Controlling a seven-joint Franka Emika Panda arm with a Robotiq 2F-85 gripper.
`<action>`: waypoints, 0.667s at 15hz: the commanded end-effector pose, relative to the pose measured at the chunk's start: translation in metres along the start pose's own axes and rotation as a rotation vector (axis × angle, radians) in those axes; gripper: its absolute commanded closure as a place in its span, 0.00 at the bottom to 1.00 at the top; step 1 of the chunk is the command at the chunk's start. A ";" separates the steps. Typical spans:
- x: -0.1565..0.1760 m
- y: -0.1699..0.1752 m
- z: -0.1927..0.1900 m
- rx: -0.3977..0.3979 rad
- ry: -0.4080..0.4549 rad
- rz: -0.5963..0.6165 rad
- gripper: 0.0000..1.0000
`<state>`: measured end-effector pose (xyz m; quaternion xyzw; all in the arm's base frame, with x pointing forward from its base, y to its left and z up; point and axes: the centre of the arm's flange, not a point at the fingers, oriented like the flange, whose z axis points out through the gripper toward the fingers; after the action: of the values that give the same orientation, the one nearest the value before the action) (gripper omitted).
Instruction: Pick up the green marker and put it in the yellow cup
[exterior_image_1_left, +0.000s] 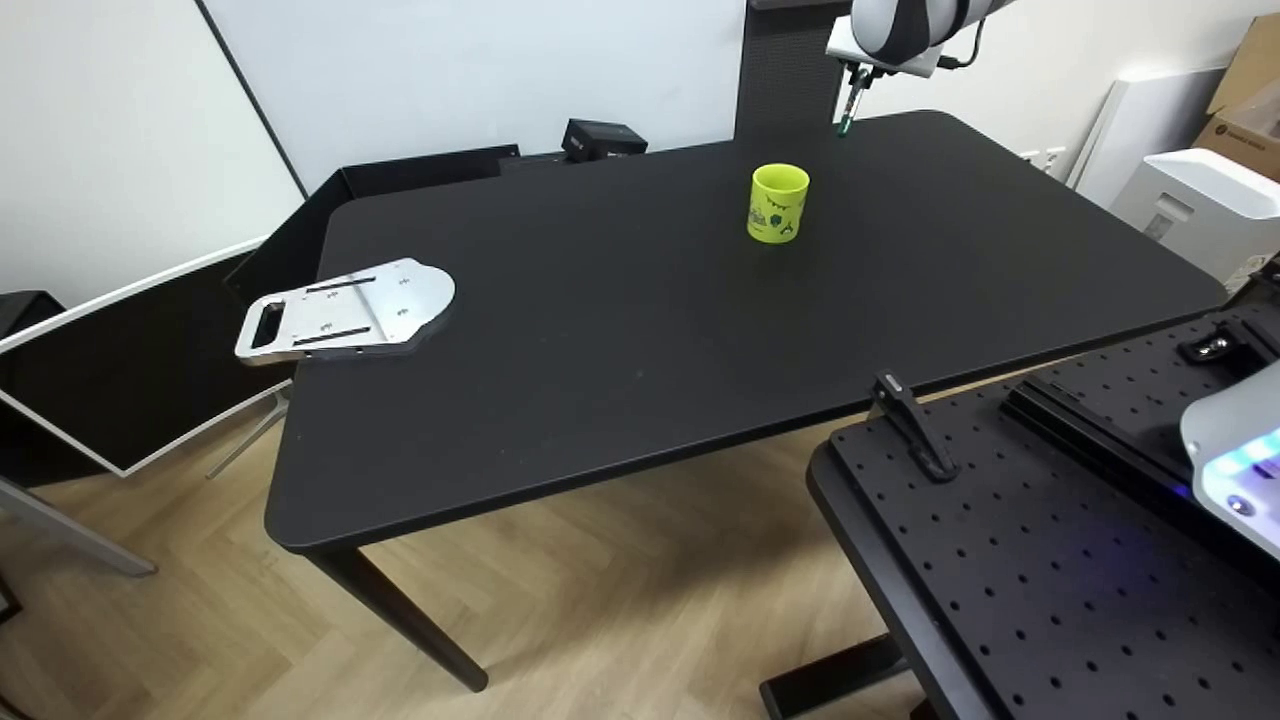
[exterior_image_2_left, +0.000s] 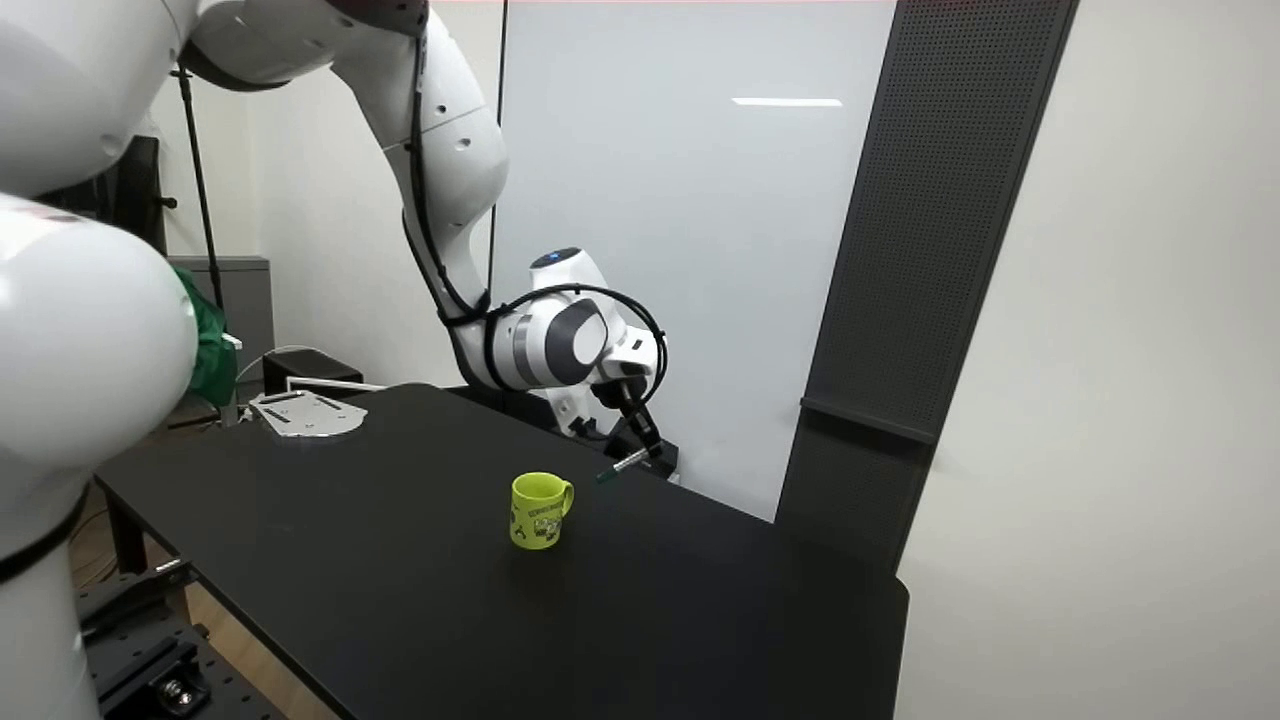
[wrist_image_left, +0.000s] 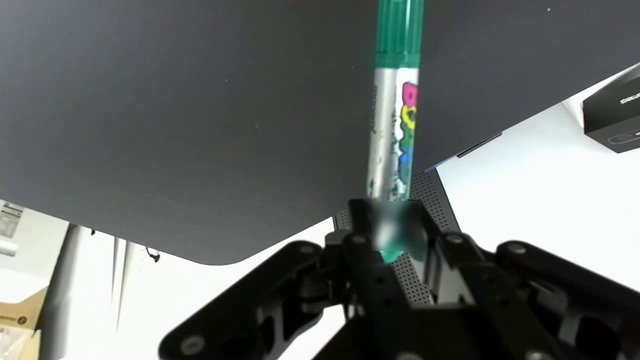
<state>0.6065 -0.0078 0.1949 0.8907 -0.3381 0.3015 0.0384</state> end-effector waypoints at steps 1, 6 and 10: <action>-0.022 0.001 -0.029 0.041 0.048 -0.049 0.94; -0.050 -0.007 -0.040 0.099 0.085 -0.098 0.94; -0.068 -0.017 -0.044 0.142 0.086 -0.113 0.94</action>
<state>0.5671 0.0482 0.1893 0.8951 -0.2694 0.3546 0.0226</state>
